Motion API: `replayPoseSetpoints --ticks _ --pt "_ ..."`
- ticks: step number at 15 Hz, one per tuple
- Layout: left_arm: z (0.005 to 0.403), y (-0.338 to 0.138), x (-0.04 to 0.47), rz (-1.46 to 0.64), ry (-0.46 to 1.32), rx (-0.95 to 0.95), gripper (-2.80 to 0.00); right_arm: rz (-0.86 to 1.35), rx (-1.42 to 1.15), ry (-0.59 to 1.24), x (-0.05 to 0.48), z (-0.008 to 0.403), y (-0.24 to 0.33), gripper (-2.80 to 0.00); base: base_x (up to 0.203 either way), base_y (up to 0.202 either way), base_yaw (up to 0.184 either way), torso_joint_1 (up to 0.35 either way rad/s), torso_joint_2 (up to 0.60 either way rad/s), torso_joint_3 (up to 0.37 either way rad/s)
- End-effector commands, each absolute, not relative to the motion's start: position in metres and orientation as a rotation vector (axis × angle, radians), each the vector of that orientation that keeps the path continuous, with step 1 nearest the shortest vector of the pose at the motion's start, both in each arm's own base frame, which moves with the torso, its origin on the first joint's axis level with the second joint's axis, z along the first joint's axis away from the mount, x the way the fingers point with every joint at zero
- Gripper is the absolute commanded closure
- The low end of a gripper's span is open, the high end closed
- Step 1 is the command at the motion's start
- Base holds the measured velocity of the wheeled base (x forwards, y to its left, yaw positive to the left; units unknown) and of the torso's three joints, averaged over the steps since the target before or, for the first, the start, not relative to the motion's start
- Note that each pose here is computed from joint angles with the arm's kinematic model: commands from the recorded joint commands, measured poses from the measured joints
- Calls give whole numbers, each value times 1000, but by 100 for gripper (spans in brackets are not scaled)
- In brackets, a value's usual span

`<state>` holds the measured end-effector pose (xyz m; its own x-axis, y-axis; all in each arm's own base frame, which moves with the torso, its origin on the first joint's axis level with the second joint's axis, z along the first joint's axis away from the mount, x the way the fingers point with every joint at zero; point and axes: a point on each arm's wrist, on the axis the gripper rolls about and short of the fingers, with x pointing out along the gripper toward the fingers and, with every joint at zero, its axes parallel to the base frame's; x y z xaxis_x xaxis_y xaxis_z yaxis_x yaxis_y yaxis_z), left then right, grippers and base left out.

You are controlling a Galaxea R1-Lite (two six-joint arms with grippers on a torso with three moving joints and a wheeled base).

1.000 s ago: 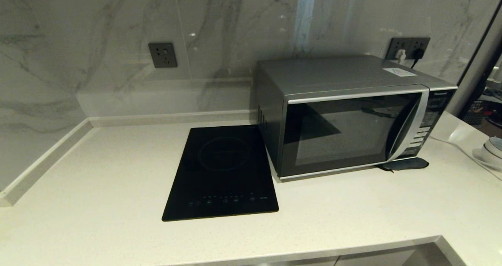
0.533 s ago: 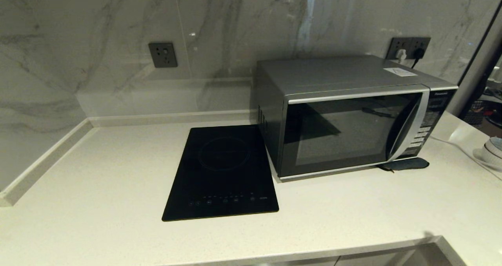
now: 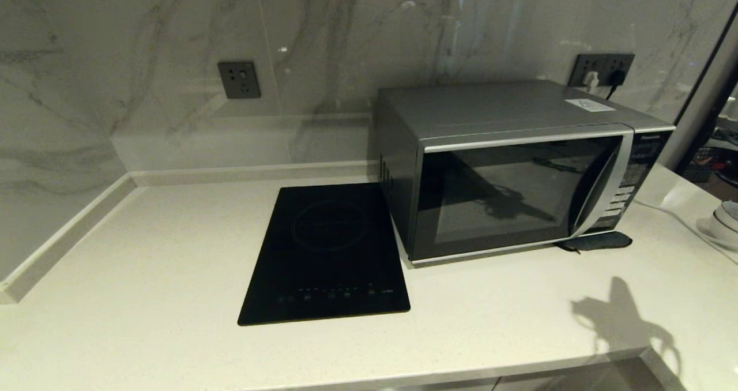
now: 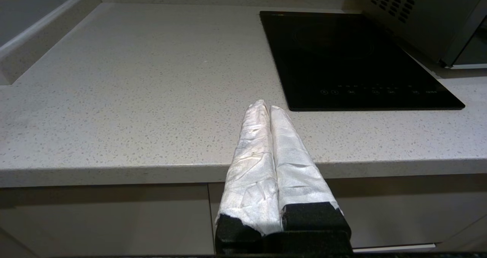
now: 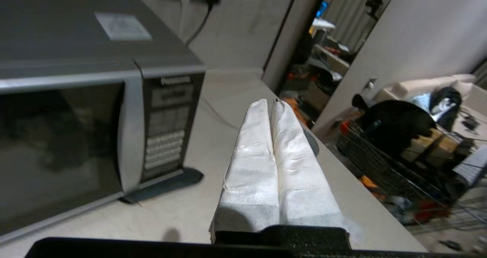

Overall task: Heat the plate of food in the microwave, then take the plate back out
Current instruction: Open the microwave oven

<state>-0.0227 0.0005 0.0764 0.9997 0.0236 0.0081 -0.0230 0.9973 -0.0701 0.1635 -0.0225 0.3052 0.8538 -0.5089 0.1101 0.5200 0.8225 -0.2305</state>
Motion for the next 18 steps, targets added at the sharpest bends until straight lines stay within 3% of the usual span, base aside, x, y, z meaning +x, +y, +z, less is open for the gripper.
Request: replayPoseSetpoints --ticks 1,2,4,8,10,13,15,18 --pt "76 0 -23 24 -9 -71 0 -543 -283 62 183 288 -26 0 0 0 0 0 0 0" --pt "76 0 -23 24 -9 -71 0 -537 -284 99 187 283 -26 -280 0 0 0 0 0 0" --pt "76 0 -23 24 -9 -71 0 -506 -289 168 186 276 -25 -280 0 0 0 0 0 0" --pt "76 0 -23 24 -9 -71 0 -184 -128 402 177 250 -18 -280 0 0 0 0 0 0" --pt "76 0 -23 24 -9 -71 0 -138 -93 465 186 240 -17 -280 0 0 0 0 0 0" --pt "76 0 -23 24 -9 -71 0 -137 -61 518 203 230 -16 -280 0 0 0 0 0 0" --pt "76 0 -23 24 -10 -71 0 -263 -97 513 214 229 -9 -280 0 0 0 0 0 0" --pt "76 0 -23 24 -9 -71 0 -388 -74 395 245 224 12 -280 0 0 0 0 0 0"
